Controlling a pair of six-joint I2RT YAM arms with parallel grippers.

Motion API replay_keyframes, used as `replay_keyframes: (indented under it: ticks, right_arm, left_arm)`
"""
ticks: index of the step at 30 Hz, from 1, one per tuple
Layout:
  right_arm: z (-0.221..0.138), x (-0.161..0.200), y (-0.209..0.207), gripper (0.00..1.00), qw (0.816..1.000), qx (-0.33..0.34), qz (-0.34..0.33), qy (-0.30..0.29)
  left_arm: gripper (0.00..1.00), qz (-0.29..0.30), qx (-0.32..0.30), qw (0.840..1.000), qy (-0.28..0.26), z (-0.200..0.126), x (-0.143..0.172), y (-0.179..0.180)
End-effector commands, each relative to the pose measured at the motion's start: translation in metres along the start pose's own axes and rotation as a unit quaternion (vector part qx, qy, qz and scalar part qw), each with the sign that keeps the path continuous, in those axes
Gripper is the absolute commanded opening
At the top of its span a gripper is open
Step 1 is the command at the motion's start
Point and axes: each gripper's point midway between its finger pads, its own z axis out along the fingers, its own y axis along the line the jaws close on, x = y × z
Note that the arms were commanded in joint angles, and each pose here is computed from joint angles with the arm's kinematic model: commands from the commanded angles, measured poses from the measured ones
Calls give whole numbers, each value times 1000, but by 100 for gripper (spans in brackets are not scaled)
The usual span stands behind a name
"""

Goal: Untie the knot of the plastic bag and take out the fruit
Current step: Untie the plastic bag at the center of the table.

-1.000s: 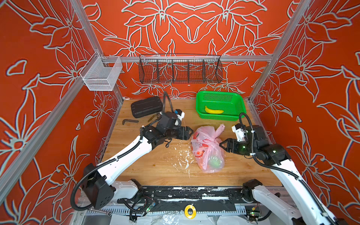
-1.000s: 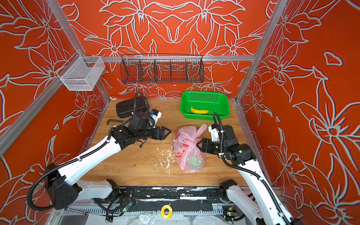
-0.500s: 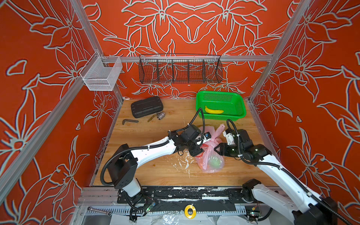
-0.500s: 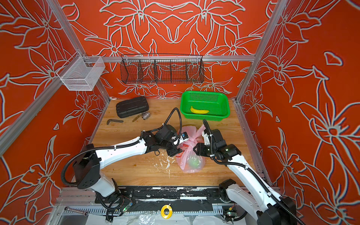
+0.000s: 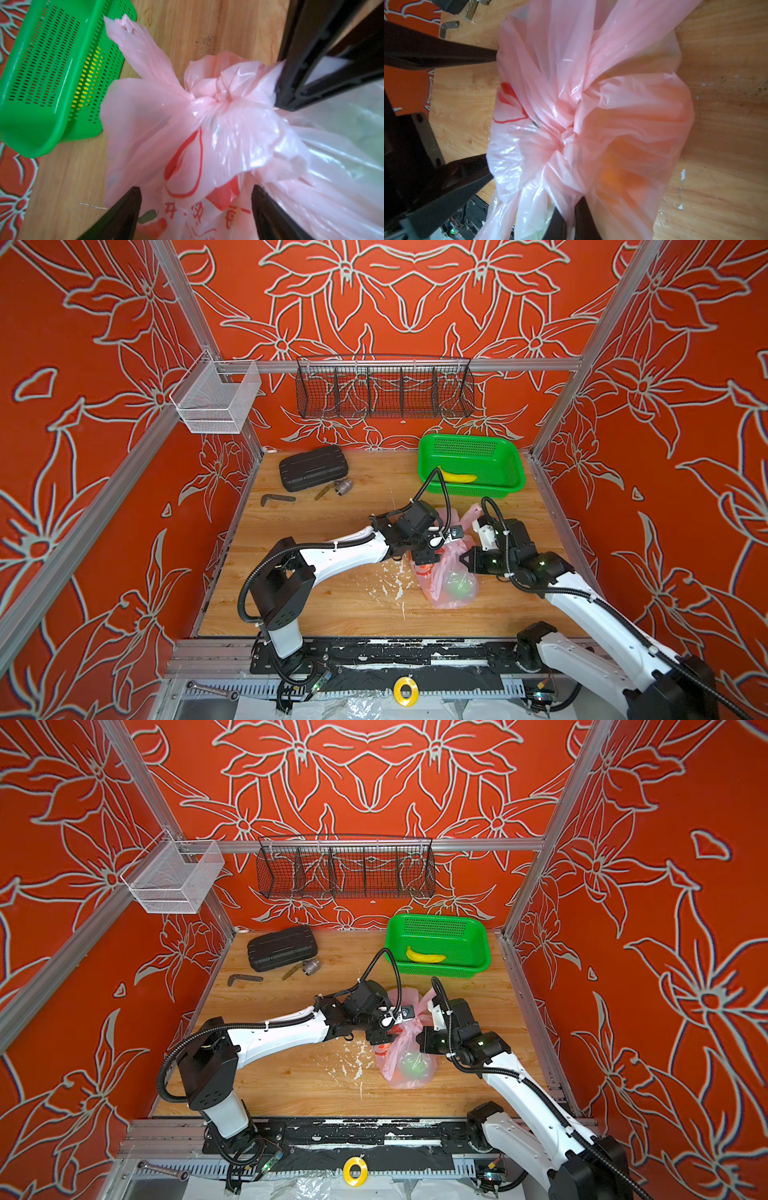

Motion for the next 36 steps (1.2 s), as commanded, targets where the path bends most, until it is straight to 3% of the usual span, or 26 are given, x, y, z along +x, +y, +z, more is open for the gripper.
replay_keyframes:
  ticks: [1,11,15,19,23,30,36]
  right_arm:
    - [-1,1,-2,6,1000,6,-10,-5]
    - [2,3,-1,0,1000,0,-5,3]
    - [-2,-1,-1,0,1000,5,-7,-10]
    - [-6,-4,-4,0,1000,15,-9,-24]
    - [-11,-8,-11,0,998,32,-8,-47]
    - [-21,-4,-25,0,995,58,3,-77]
    - [-25,5,-34,0,994,75,4,-76]
  left_arm:
    - [82,35,-6,999,-26,0,-15,9]
    - [75,42,32,998,-27,34,-21,3]
    - [54,30,21,999,-25,35,-18,7]
    - [23,8,14,1000,-20,31,-11,11]
    - [0,-53,3,999,-6,22,-1,27]
    - [0,-181,-46,982,-7,1,25,66]
    - [0,-232,-67,970,-11,-7,42,75]
